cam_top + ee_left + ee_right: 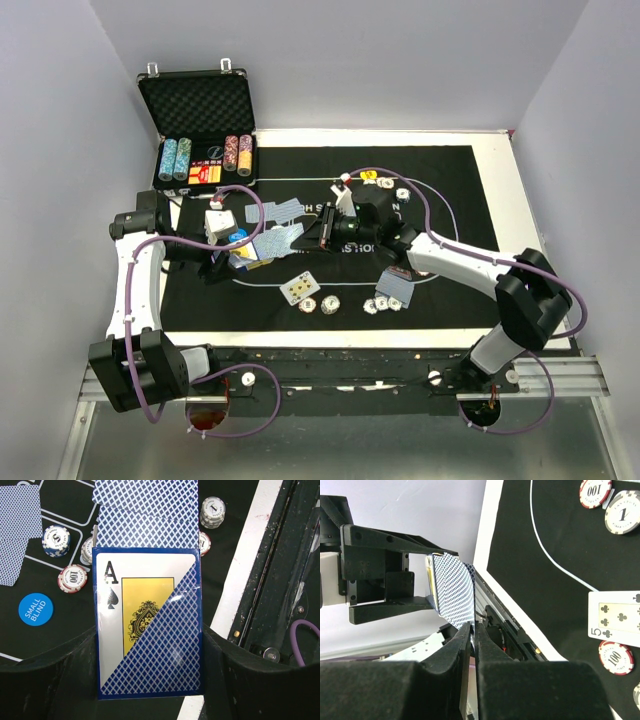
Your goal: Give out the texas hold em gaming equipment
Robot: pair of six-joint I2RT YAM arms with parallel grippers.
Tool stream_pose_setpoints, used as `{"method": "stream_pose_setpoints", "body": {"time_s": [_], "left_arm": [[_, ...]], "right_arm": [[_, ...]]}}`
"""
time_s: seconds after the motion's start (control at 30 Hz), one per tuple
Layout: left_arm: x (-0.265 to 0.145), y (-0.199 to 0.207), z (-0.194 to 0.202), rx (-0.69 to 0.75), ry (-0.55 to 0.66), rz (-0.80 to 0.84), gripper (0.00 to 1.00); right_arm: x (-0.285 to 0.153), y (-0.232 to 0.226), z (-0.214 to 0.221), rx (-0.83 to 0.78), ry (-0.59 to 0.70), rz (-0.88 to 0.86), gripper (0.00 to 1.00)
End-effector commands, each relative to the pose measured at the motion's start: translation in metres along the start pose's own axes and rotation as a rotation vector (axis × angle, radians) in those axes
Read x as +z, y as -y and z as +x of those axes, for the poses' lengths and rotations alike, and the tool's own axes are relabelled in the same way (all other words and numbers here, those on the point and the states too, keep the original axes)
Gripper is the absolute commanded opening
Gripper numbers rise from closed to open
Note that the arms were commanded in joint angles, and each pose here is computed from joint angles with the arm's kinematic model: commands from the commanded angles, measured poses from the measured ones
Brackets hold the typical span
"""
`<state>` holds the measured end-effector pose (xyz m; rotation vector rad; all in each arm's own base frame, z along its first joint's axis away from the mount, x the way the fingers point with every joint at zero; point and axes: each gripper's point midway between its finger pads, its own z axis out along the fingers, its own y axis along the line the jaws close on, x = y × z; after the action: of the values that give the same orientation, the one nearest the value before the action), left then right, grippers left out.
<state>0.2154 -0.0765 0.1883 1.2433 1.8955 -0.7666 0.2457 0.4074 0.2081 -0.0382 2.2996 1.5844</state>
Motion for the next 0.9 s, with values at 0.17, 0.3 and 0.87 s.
{"method": "stream_pose_setpoints", "body": {"time_s": [0.17, 0.3, 0.87], "left_arm": [[-0.008, 0.055, -0.012, -0.189, 0.023, 0.138, 0.12], [-0.008, 0.055, -0.013, -0.186, 0.023, 0.137, 0.12], [-0.008, 0.056, -0.013, -0.179, 0.026, 0.136, 0.12]], "right_arm": [[-0.015, -0.012, -0.003, -0.025, 0.028, -0.018, 0.13], [-0.023, -0.016, -0.010, -0.033, 0.041, -0.025, 0.14], [-0.009, -0.015, 0.000, 0.006, -0.049, -0.073, 0.17]]}}
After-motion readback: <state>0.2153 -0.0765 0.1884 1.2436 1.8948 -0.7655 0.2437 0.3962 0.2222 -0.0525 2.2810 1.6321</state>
